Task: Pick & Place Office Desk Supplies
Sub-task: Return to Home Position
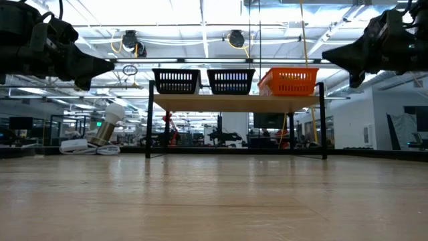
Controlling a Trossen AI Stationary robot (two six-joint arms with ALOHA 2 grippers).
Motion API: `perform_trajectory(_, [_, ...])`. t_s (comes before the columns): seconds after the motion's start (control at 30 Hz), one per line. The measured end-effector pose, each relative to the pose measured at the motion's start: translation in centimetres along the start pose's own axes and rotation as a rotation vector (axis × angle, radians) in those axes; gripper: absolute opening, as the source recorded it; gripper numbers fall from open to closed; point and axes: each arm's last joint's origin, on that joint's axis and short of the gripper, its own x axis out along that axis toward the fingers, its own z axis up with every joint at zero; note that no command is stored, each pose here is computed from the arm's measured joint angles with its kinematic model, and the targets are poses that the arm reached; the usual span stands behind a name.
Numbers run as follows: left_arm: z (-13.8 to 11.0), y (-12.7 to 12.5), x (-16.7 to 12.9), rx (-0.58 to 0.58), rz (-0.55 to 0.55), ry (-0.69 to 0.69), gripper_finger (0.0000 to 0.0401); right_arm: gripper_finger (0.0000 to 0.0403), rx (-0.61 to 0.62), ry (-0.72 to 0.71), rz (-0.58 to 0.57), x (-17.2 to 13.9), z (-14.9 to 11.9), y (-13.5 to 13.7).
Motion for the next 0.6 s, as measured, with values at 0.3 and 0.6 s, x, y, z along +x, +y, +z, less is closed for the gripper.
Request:
perform_trajectory(0.3, [0.0, 0.0, 0.0, -0.001, 0.0, 0.0, 0.001, 0.0015, 0.037, 0.121, 0.021, 0.44, -1.05, -0.09])
perform_trajectory(0.6, [0.02, 0.0, 0.0, -0.001, 0.0, -0.001, 0.001, 0.0012, -0.01, 0.056, -0.004, 0.66, -0.49, -0.09])
